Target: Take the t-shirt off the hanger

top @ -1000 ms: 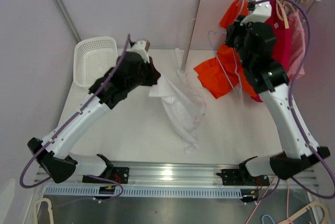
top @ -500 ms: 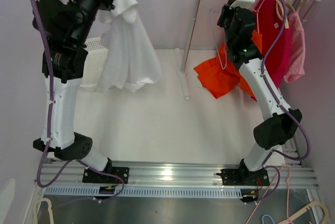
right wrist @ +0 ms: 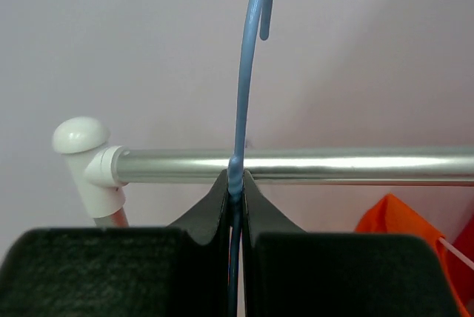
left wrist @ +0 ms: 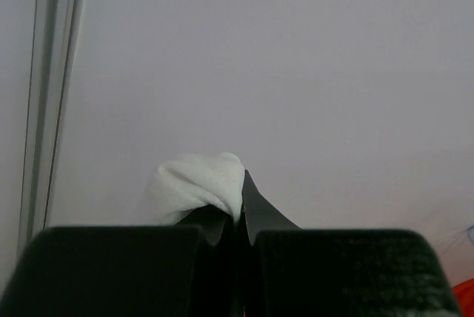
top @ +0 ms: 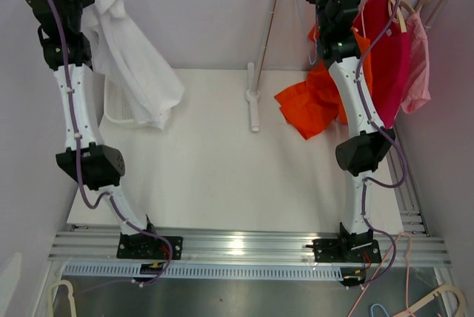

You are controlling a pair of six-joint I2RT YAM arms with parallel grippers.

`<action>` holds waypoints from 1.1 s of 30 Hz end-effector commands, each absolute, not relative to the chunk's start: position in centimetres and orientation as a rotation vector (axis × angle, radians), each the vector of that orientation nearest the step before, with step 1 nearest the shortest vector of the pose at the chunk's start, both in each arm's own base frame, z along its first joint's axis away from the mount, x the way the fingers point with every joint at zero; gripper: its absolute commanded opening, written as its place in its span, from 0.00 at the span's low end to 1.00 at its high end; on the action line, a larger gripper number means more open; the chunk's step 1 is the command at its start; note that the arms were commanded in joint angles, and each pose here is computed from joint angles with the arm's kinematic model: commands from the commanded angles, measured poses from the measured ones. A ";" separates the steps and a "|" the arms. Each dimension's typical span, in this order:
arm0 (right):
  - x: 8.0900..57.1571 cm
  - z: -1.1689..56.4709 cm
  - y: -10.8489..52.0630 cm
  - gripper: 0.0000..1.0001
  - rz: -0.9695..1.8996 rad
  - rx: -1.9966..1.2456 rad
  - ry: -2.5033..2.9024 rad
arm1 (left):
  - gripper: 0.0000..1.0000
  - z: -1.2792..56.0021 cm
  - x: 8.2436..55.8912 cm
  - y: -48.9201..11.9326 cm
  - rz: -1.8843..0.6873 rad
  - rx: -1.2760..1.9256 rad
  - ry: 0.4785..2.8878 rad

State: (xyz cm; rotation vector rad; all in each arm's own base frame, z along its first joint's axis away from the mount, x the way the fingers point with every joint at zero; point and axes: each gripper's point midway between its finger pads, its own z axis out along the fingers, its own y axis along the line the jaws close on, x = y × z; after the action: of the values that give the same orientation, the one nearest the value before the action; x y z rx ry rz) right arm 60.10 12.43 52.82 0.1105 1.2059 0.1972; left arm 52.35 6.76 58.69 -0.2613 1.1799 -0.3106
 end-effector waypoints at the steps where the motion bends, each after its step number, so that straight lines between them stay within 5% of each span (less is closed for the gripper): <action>1: 61.4 51.6 13.5 0.00 0.247 0.078 1.248 | 0.01 56.8 54.3 6.9 -0.454 -0.273 1.192; 14: 61.5 45.2 15.1 0.00 0.312 0.046 1.429 | 0.01 31.2 62.9 11.3 -0.401 -0.752 1.589; 21: 59.1 44.2 15.5 0.00 0.368 0.038 1.477 | 0.01 20.3 60.4 11.0 -0.336 -1.053 1.891; 24: 58.2 43.7 15.5 0.24 0.371 0.026 1.503 | 0.01 17.4 58.6 11.1 -0.323 -1.149 1.976; 25: 57.6 44.2 15.4 0.44 0.371 0.021 1.504 | 0.17 16.5 58.2 10.9 -0.341 -1.159 2.004; 26: 57.2 44.2 15.3 0.54 0.361 0.021 1.523 | 0.32 15.8 57.8 10.5 -0.358 -1.170 2.041; 27: 56.9 44.5 14.7 0.59 0.335 0.031 1.523 | 0.53 14.5 57.5 10.2 -0.383 -1.186 2.085; 28: 56.0 45.7 14.0 0.70 0.316 0.042 1.508 | 0.84 14.5 57.3 10.1 -0.387 -1.195 2.102; 30: 55.1 46.4 12.3 0.77 0.252 0.090 1.507 | 0.99 14.2 56.6 9.1 -0.404 -1.187 2.155; 33: 53.2 47.7 9.3 0.82 0.154 0.161 1.518 | 0.99 16.6 55.5 8.5 -0.291 -1.109 2.155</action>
State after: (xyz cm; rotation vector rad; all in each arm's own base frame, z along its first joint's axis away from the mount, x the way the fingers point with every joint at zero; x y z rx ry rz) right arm 56.95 13.33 42.07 0.0733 1.5976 0.2590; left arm 56.61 9.70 13.60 -1.1677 2.1404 -0.3368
